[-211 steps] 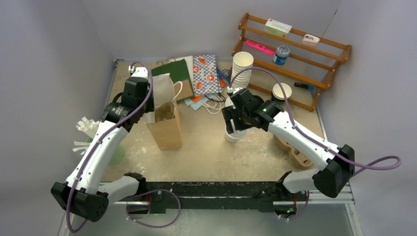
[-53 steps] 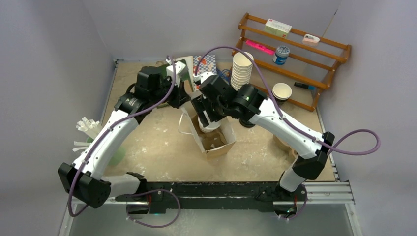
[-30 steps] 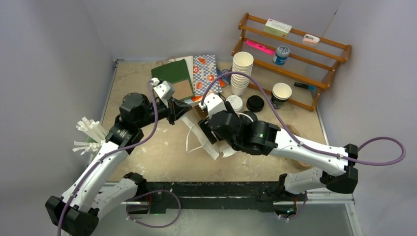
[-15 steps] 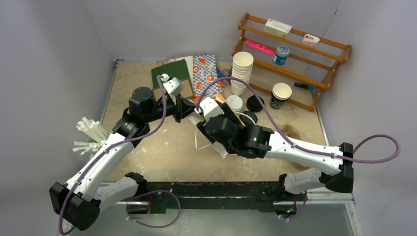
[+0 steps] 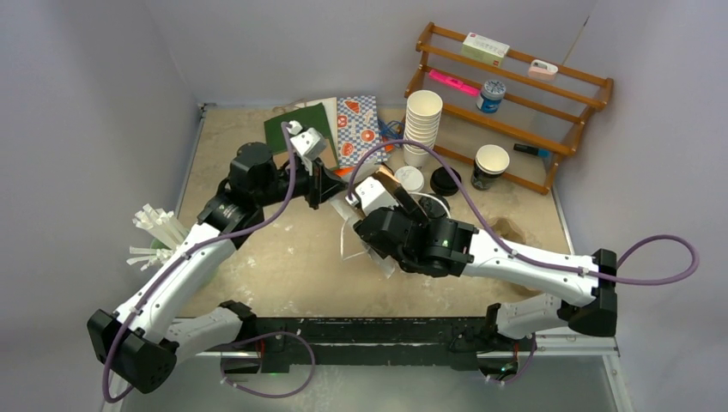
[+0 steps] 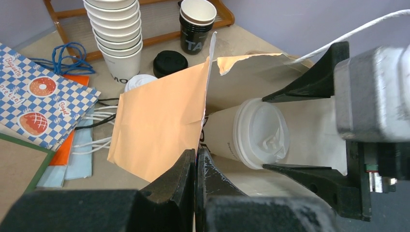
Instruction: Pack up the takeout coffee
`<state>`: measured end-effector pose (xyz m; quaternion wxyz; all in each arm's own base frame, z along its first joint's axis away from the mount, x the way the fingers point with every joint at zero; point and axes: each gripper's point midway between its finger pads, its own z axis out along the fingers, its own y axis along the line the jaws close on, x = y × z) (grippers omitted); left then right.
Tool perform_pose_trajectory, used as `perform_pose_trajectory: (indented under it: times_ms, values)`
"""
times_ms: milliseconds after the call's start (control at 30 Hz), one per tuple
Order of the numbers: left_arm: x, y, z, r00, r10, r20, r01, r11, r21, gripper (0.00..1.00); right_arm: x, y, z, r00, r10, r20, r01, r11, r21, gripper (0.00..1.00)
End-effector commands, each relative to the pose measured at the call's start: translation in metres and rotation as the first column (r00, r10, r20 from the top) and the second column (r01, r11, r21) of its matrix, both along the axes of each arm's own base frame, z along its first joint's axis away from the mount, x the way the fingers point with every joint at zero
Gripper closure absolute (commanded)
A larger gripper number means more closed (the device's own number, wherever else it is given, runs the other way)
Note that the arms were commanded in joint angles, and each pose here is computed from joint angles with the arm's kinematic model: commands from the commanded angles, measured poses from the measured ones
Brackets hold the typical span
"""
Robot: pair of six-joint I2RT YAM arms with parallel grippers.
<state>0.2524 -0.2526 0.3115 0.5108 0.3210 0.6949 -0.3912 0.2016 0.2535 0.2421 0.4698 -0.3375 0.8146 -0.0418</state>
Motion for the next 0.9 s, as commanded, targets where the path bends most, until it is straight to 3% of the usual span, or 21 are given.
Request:
perform_pose_trajectory:
  times_ms: [0,333,867]
  values:
    - [0.000,-0.002,0.023,0.999,-0.011,0.049,0.011,1.000,0.000,1.00,-0.008,-0.012,-0.012,0.997,-0.048,-0.054,0.045,0.998,-0.053,0.57]
    - [-0.001,-0.005,0.018,0.999,-0.033,0.033,0.032,0.999,0.032,1.00,-0.009,-0.005,-0.027,0.996,-0.034,-0.080,0.026,0.995,-0.098,0.57]
    - [0.000,-0.008,0.008,0.999,-0.053,0.000,0.053,0.997,0.060,1.00,0.016,-0.004,-0.039,0.997,-0.073,-0.015,0.070,0.984,-0.162,0.57]
